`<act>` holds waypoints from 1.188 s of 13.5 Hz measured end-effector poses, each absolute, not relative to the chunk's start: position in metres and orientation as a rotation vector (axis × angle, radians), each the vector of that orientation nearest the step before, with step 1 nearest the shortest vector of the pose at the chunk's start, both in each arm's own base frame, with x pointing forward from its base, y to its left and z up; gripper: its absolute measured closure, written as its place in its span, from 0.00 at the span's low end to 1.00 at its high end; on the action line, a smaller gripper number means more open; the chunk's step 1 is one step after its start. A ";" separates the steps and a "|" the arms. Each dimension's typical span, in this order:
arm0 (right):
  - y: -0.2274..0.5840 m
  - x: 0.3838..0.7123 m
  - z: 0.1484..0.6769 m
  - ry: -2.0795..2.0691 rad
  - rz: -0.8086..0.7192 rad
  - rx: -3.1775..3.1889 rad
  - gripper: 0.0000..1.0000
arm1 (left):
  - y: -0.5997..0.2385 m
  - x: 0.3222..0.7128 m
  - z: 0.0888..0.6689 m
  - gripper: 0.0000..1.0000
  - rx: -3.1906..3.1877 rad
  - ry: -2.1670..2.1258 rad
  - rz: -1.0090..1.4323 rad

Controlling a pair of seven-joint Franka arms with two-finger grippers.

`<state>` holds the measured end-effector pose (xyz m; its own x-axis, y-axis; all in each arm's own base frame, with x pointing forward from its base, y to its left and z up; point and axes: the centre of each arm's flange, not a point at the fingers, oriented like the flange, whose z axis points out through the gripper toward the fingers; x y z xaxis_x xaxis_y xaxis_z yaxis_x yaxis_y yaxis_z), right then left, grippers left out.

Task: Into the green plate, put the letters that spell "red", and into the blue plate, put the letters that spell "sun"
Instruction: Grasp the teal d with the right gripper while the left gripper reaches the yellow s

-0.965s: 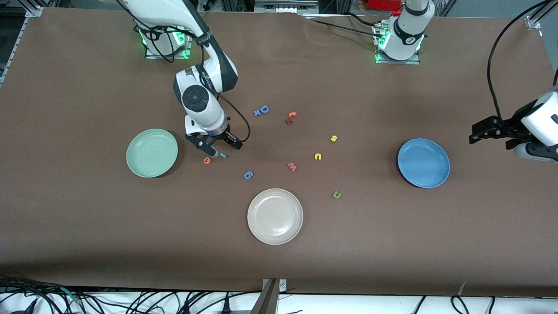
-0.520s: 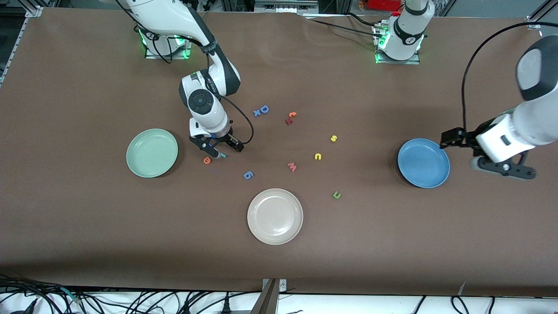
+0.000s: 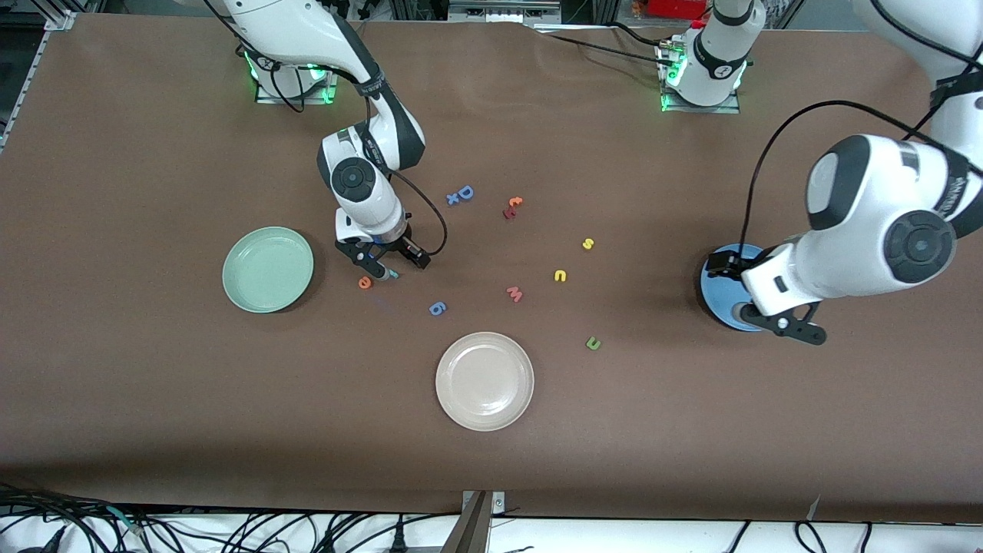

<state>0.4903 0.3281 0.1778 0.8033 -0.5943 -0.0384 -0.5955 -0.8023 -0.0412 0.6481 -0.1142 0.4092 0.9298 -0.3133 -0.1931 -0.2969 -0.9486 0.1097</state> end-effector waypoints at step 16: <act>0.332 0.494 0.181 0.968 0.023 -2.922 0.65 | -0.236 0.592 0.266 0.00 2.987 -0.448 -0.198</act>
<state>0.4942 0.3315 0.1808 0.8024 -0.5959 -0.0341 -0.5968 -0.8005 -0.0551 0.5921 -0.2360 0.2662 0.9478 -0.2986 -0.1118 -0.2836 -0.9498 0.1321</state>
